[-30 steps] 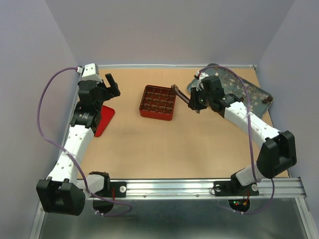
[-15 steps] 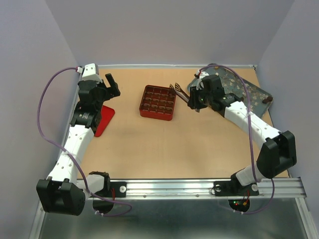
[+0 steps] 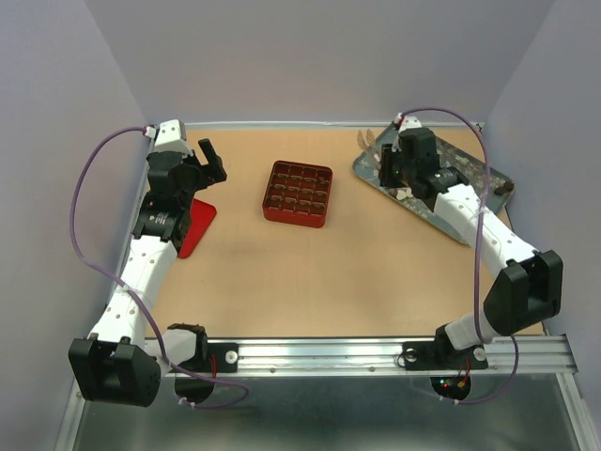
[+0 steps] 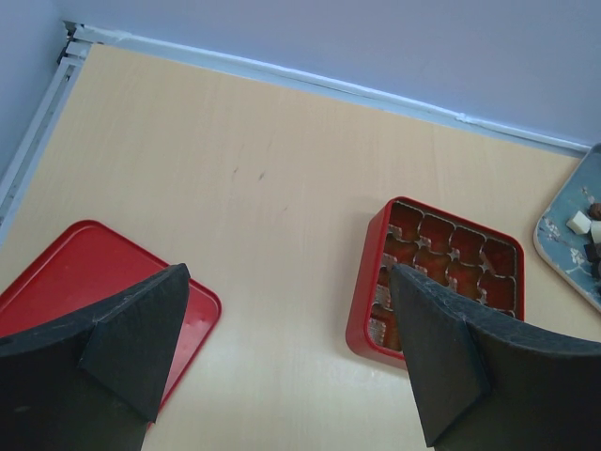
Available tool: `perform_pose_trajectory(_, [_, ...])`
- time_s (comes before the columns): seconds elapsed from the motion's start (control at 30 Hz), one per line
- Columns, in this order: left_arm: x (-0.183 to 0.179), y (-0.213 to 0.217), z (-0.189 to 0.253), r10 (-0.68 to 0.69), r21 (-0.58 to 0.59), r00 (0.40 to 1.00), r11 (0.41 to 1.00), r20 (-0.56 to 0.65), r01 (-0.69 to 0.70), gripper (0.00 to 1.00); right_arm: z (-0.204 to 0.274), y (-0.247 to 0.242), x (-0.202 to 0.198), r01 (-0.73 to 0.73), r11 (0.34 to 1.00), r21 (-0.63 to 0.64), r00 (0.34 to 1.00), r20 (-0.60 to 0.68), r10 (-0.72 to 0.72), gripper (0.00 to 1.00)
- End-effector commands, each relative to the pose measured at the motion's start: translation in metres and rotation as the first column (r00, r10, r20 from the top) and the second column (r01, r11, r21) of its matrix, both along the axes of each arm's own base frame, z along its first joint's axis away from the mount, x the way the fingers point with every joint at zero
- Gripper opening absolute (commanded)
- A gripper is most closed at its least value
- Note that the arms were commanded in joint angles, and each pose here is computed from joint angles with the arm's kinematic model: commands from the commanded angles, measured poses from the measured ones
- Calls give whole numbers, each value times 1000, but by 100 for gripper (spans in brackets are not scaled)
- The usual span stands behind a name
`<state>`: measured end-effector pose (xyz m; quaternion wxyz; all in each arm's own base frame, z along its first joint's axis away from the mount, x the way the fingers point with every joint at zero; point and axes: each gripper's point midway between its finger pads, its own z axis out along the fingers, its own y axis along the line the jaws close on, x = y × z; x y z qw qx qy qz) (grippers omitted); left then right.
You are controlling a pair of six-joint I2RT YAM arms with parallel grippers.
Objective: Pack the chocolate
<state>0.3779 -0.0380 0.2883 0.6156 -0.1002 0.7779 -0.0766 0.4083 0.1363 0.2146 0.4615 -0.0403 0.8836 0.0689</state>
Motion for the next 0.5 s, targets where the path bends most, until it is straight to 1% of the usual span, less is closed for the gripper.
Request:
perform_pose_trajectory(0.0, [3,-2,34,-4,-1,997,1000,82,4,99,29,-48,36,155,988,-15,982,108,-152,38])
perform_pose_trajectory(0.13, [2,0,36,1,2,996,1000,87,-2,99,5,-70,54,222,974,-48,973,72,-218,38])
perform_pose_trajectory(0.23, [2,1,36,5,5,996,1000,87,-6,99,-9,-78,69,251,967,-41,967,51,-249,40])
perform_pose_trajectory(0.47, [2,1,36,10,7,996,1000,87,-10,99,-13,-92,92,301,953,-25,952,60,-299,44])
